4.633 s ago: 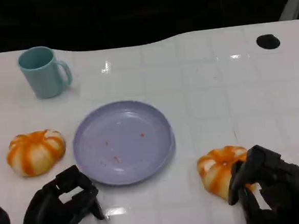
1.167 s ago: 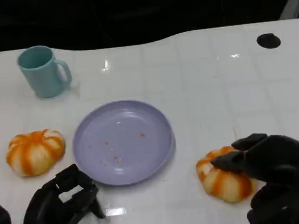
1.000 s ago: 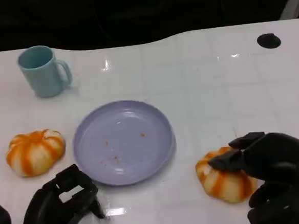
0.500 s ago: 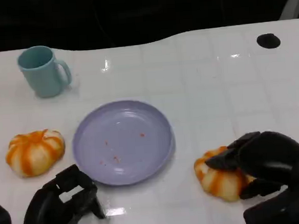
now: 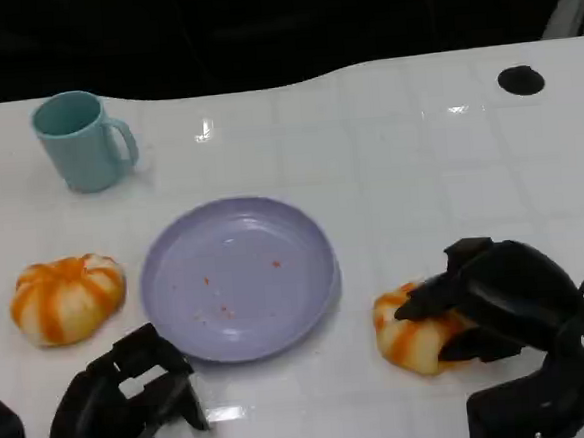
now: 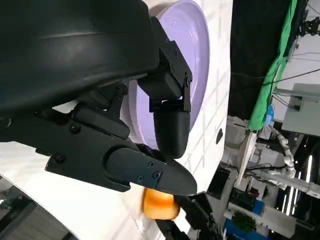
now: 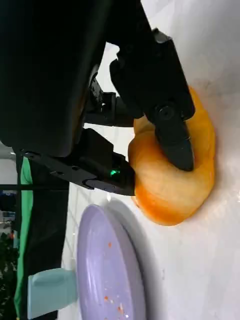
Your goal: Grasp the bread from the table and place it into the plate.
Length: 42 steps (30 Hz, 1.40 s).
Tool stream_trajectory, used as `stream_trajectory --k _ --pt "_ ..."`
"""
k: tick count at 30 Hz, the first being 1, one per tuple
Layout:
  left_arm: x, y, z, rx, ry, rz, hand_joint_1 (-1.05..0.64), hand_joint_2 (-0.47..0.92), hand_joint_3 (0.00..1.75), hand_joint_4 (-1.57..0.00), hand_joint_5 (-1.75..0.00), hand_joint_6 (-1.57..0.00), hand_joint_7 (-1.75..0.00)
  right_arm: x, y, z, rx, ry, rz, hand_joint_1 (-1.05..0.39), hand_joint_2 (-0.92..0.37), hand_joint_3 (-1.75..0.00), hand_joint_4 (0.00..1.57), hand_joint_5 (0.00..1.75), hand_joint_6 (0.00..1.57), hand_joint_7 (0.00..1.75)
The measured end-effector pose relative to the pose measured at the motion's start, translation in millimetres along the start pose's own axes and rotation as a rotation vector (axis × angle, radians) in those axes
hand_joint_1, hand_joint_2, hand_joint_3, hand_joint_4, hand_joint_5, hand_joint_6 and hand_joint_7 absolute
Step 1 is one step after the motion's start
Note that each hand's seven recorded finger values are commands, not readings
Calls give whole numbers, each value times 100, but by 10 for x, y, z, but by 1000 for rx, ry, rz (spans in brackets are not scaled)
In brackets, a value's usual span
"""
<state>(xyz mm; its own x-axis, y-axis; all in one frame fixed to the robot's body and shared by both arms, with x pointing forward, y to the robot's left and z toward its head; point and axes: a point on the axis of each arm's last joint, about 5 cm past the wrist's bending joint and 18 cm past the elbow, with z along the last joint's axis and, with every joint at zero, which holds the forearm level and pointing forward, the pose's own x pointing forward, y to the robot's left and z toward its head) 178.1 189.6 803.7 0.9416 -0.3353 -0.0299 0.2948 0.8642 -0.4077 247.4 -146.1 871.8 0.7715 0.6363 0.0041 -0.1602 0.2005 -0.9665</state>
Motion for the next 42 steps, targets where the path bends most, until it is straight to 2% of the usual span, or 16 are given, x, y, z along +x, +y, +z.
stream_trajectory --k 1,4,6,8,11,14,17,21,23,31,35,40,42 --pt "0 0 0 0 0 0 -84 84 0 -76 -168 -71 -139 6 10 -3 0 0 -4 -14 -72 -68 84 174 80 141" --pt "-2 0 -1 0 0 0 -85 83 0 -76 -168 -71 -139 30 31 -5 -9 -1 -12 -15 -70 -66 81 171 89 104" --pt "-4 0 -2 0 1 1 -86 83 0 -75 -168 -70 -139 40 47 -2 -18 -1 -20 -14 -67 -67 82 171 95 96" --pt "-5 0 -2 0 1 1 -88 82 0 -76 -168 -71 -139 39 72 -6 -14 7 -44 -12 -61 -74 83 174 92 110" --pt "-8 0 -2 2 -1 1 -89 82 0 -76 -168 -71 -140 35 117 -8 2 13 -91 -9 -49 -91 88 175 82 143" --pt "-9 1 -1 3 -2 2 -92 81 0 -76 -168 -71 -140 24 162 -5 38 2 -151 -5 -35 -113 93 175 81 155" --pt "-7 1 1 4 -3 1 -92 81 0 -77 -168 -71 -139 30 182 15 71 -10 -210 -3 -30 -124 94 175 80 158" --pt "-6 0 3 4 -5 1 -92 80 0 -77 -168 -71 -138 77 142 51 137 -19 -273 3 -26 -132 98 175 84 158" --pt "-5 1 3 4 -6 1 -92 80 0 -77 -168 -71 -138 112 103 85 176 -41 -314 5 -25 -135 100 175 86 157" --pt "-2 -1 3 3 -6 0 -95 79 0 -76 -169 -71 -140 291 -72 208 276 -117 -403 -4 -18 -151 102 175 84 164" --pt "1 -5 3 2 -7 -1 -96 79 0 -76 -169 -70 -140 396 -109 287 293 -146 -417 -6 -20 -153 101 175 82 166" --pt "-4 -7 6 4 -10 -1 -95 78 0 -75 -169 -71 -138 531 -98 384 314 -156 -408 -6 -20 -150 99 175 80 165" --pt "-8 -7 7 4 -10 -1 -95 78 0 -75 -168 -71 -138 602 -100 431 324 -164 -403 -6 -22 -146 98 175 82 157"
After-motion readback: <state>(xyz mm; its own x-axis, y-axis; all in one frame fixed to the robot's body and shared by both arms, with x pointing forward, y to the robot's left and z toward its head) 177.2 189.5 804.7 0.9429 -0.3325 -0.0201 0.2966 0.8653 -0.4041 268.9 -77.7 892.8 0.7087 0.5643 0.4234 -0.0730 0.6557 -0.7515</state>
